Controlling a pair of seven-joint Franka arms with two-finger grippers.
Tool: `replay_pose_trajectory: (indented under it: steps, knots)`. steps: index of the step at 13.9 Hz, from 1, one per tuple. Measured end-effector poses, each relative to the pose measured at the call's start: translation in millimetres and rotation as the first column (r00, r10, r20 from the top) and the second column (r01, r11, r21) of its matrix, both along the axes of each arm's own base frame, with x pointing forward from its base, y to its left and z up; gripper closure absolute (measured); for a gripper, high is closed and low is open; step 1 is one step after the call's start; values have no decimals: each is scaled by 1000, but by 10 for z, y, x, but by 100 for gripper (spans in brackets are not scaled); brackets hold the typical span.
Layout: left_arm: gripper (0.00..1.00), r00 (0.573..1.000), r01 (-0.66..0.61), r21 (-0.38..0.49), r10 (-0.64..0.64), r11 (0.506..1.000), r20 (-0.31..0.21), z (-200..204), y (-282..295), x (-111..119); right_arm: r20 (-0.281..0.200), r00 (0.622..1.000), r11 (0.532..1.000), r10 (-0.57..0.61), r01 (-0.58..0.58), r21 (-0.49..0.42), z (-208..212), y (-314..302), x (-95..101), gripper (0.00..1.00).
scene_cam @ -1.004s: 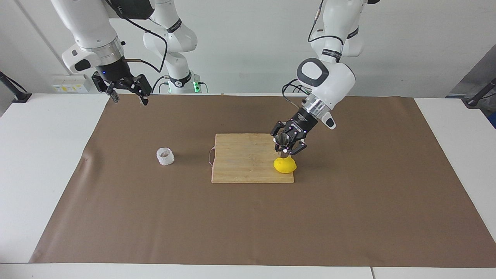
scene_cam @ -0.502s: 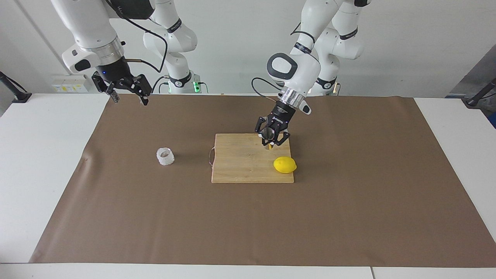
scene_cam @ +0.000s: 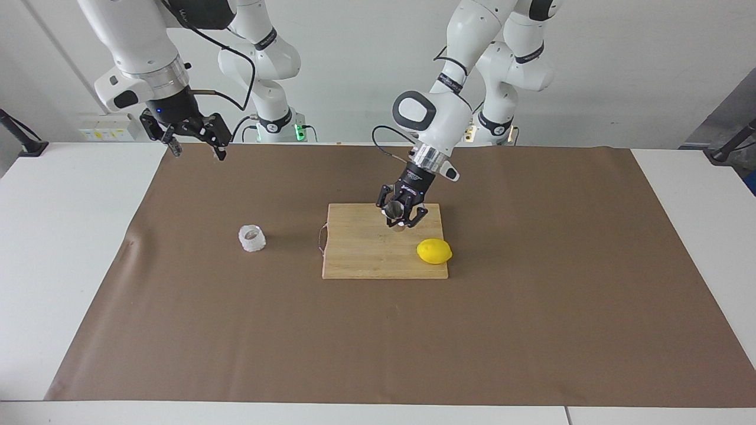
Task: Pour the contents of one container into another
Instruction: 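Lift the metal cup with the left gripper over the wooden board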
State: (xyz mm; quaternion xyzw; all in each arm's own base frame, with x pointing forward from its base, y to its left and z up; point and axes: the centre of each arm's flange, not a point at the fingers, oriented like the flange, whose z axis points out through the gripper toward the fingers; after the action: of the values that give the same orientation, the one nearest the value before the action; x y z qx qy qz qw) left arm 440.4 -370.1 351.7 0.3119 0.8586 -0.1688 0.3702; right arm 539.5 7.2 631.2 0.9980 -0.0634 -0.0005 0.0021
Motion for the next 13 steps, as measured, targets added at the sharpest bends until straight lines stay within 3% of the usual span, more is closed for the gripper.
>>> replay_pose_trajectory:
  steps: [13]
  knots:
    - [92,997,51,5,-51,999,60,38,-470,70,0,1000,1000,0,0,0,0,0,0,0]
